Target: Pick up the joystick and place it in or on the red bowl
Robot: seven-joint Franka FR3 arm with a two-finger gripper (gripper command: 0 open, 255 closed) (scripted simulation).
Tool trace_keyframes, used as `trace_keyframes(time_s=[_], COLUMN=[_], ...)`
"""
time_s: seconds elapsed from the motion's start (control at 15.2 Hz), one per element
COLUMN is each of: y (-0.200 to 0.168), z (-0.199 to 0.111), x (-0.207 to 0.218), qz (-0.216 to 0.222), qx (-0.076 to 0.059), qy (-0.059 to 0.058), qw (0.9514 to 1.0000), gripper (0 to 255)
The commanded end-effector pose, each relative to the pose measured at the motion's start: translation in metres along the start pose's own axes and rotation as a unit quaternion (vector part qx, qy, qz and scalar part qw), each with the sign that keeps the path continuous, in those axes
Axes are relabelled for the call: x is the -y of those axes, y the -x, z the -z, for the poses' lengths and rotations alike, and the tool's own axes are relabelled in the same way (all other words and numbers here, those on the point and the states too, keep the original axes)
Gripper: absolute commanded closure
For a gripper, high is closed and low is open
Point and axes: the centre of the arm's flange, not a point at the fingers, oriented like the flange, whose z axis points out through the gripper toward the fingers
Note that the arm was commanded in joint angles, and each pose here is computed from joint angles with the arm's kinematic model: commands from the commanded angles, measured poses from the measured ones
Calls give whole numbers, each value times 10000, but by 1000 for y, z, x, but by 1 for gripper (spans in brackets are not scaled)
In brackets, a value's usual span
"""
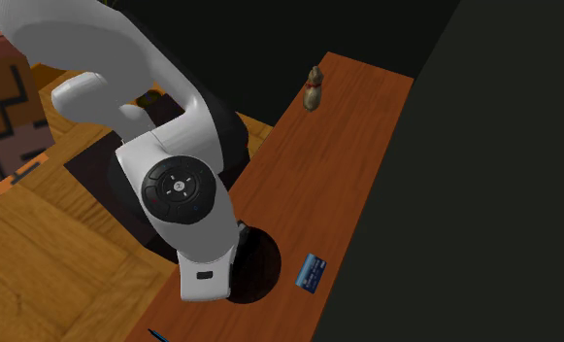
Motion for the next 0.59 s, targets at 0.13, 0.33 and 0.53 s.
trace_keyframes(time_s=[0.13,0.33,0.53], y=[-1,-1,-1], z=[-17,-17,-17], x=[1,1,1], qz=[0,0,0], qx=[-5,-5,-5], qy=[0,0,0], qw=[10000,10000,10000], gripper=[255,255,255])
